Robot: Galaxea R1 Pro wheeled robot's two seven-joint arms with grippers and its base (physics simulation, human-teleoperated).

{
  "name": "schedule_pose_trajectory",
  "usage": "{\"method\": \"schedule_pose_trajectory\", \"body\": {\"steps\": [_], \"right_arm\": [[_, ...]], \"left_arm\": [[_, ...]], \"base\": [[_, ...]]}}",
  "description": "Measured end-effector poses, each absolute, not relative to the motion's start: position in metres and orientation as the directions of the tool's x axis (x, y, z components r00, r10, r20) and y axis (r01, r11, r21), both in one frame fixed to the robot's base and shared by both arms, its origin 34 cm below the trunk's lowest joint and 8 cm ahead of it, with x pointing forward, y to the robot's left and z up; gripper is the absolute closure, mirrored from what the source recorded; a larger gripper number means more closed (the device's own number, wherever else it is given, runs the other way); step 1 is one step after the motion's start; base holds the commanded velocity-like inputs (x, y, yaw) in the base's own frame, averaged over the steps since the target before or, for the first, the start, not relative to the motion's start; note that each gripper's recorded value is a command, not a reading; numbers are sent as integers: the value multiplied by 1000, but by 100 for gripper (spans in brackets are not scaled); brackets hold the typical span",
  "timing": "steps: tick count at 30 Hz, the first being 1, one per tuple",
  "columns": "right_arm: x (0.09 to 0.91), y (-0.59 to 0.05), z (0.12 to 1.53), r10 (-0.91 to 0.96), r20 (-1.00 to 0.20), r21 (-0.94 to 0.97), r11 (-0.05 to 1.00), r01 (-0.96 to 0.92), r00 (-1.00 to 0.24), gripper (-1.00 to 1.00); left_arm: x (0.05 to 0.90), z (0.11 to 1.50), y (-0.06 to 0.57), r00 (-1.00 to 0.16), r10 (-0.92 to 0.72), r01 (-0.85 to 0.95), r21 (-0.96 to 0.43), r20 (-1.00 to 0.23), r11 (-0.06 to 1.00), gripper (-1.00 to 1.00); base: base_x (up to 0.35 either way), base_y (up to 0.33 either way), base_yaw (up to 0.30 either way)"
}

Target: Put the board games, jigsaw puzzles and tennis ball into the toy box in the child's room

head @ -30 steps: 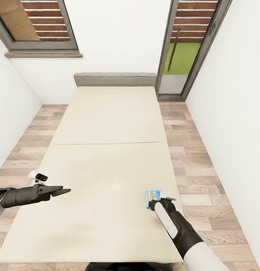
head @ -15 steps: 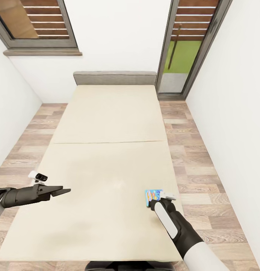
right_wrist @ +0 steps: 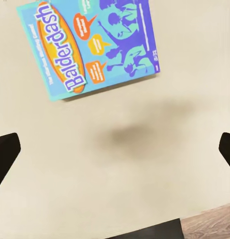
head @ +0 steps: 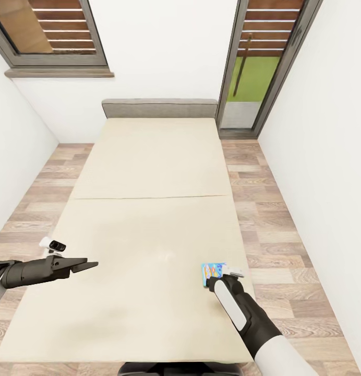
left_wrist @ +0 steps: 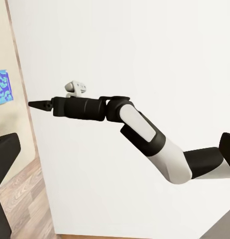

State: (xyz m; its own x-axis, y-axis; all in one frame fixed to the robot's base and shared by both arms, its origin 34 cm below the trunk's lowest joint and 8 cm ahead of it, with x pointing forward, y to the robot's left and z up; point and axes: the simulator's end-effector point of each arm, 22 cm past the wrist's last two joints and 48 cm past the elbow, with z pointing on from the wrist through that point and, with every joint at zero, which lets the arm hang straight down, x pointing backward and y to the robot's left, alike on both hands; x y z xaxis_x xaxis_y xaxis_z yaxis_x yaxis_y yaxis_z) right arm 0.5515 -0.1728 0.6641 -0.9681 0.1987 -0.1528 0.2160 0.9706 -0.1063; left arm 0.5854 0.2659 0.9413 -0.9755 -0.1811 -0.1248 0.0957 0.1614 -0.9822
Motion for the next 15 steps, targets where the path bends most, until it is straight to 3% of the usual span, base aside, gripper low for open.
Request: {"method": "schedule_pose_trajectory", "body": {"steps": [5, 10, 15], "right_arm": [[555, -175, 665, 214, -160, -109, 966, 233, -964, -100], [617, -196, 682, 292, -242, -96, 942, 322, -925, -100], [667, -223, 680, 306, -210, -167, 925, 342, -929, -100]], "left_arm": [[585, 941, 266, -976, -180, 96, -982, -125, 161, -100], [585, 941, 266, -976, -181, 95, -982, -124, 161, -100], [585, 940, 266, -976, -182, 94, -982, -123, 162, -100]], "base": [[0, 0, 0], [0, 0, 0], [0, 0, 0]]}}
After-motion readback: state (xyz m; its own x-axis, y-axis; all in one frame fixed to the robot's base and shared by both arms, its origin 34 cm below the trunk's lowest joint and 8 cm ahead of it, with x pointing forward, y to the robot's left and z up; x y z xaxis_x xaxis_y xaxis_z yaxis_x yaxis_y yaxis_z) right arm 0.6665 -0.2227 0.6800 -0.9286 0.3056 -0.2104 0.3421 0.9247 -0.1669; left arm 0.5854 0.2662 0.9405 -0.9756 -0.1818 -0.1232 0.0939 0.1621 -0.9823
